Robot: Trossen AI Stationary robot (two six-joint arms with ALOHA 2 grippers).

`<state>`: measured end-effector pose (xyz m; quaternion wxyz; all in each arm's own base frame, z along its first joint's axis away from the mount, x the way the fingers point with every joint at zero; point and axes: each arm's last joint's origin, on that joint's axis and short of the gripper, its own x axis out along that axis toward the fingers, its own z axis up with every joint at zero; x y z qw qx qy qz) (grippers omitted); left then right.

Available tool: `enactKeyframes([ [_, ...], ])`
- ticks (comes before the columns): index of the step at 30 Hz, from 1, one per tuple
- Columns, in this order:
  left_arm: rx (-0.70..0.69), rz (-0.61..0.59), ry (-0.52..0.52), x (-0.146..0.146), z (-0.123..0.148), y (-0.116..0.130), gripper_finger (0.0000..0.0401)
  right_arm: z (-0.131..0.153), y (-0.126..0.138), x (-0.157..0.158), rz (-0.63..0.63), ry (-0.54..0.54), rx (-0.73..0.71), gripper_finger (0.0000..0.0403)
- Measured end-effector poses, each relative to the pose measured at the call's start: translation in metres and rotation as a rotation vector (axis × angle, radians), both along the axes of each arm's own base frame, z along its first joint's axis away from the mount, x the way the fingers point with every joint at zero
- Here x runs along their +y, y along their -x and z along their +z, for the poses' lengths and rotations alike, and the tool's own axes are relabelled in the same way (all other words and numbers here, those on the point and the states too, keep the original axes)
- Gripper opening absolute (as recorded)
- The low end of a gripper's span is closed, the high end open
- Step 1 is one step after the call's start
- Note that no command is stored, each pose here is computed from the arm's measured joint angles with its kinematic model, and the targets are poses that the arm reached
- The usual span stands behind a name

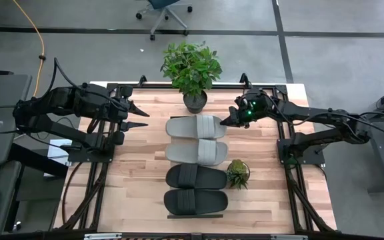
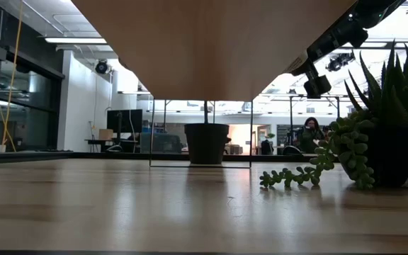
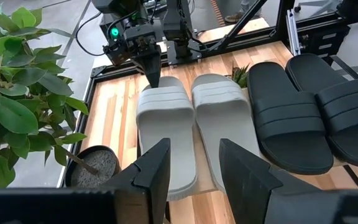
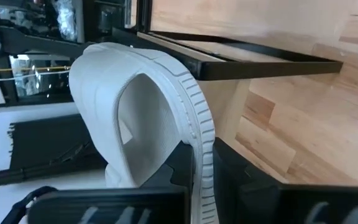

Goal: Pick and place slides into the shelf
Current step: Put the gray slide into the shelf

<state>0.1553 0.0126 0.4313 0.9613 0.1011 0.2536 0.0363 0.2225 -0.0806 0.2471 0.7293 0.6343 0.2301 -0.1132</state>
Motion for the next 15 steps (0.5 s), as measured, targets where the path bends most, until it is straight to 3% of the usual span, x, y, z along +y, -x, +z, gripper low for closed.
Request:
enactKeyframes([
  [15,0.000,0.000,0.000,0.0000,0.0000,0.0000,0.0127,-0.0005,0.0017,-0.0019,0.034,-0.016,-0.008,0.0010],
])
